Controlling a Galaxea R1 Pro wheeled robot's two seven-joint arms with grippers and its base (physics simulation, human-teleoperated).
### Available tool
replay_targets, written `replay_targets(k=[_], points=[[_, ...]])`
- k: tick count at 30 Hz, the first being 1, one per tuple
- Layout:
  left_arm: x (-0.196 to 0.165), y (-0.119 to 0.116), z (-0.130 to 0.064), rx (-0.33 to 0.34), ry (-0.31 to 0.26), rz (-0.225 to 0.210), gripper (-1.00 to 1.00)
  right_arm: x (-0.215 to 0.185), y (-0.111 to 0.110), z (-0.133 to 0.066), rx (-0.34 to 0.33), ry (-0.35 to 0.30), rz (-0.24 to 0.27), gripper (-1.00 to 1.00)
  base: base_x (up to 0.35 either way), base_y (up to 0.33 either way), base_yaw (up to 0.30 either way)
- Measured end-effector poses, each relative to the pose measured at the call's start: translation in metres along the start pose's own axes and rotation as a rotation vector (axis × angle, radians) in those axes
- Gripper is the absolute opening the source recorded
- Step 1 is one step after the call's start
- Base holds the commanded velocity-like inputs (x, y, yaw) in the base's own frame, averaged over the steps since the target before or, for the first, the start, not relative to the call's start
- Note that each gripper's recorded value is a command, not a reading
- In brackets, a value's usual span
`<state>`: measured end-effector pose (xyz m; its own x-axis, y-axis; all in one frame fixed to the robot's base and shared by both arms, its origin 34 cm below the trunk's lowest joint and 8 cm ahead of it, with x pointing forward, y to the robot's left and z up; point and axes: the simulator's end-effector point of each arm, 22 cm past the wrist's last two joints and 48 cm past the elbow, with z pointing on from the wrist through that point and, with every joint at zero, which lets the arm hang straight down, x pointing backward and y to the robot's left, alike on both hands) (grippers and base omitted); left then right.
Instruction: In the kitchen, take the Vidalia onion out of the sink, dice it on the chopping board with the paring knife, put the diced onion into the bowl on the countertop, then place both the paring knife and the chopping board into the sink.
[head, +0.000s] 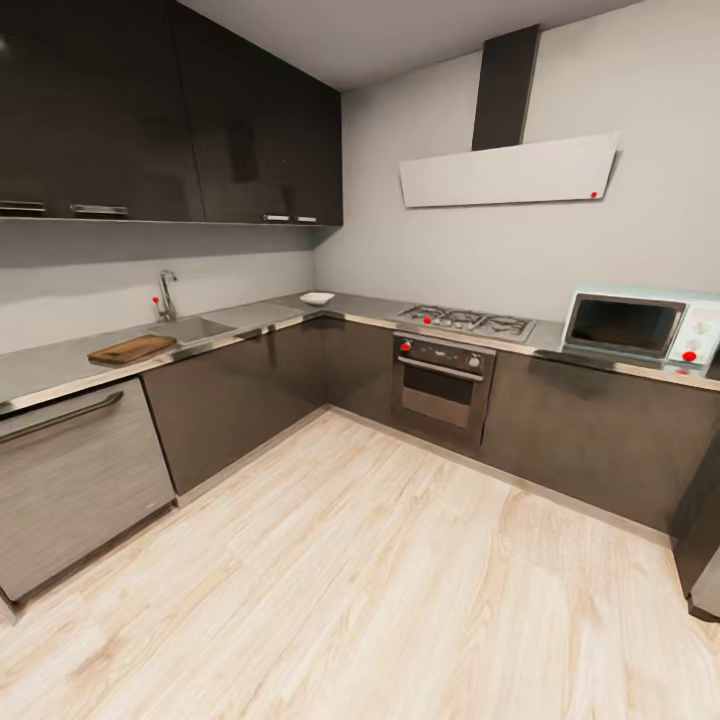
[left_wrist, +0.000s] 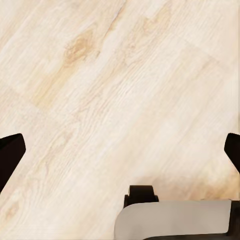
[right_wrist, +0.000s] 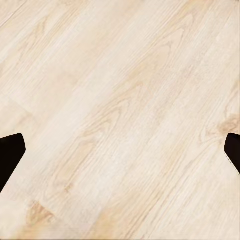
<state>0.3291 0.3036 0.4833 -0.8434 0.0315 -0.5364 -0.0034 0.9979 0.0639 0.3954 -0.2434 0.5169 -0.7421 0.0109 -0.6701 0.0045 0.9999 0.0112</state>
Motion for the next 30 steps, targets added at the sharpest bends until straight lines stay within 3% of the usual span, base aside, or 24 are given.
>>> replay_targets(k=[30], points=[[0.0000, 0.0000, 0.0000, 0.000, 0.000, 0.000, 1.00, 0.0000, 0.0000, 0.0000, 0.000, 0.000, 0.000, 1.00, 0.317, -0.005, 0.000]])
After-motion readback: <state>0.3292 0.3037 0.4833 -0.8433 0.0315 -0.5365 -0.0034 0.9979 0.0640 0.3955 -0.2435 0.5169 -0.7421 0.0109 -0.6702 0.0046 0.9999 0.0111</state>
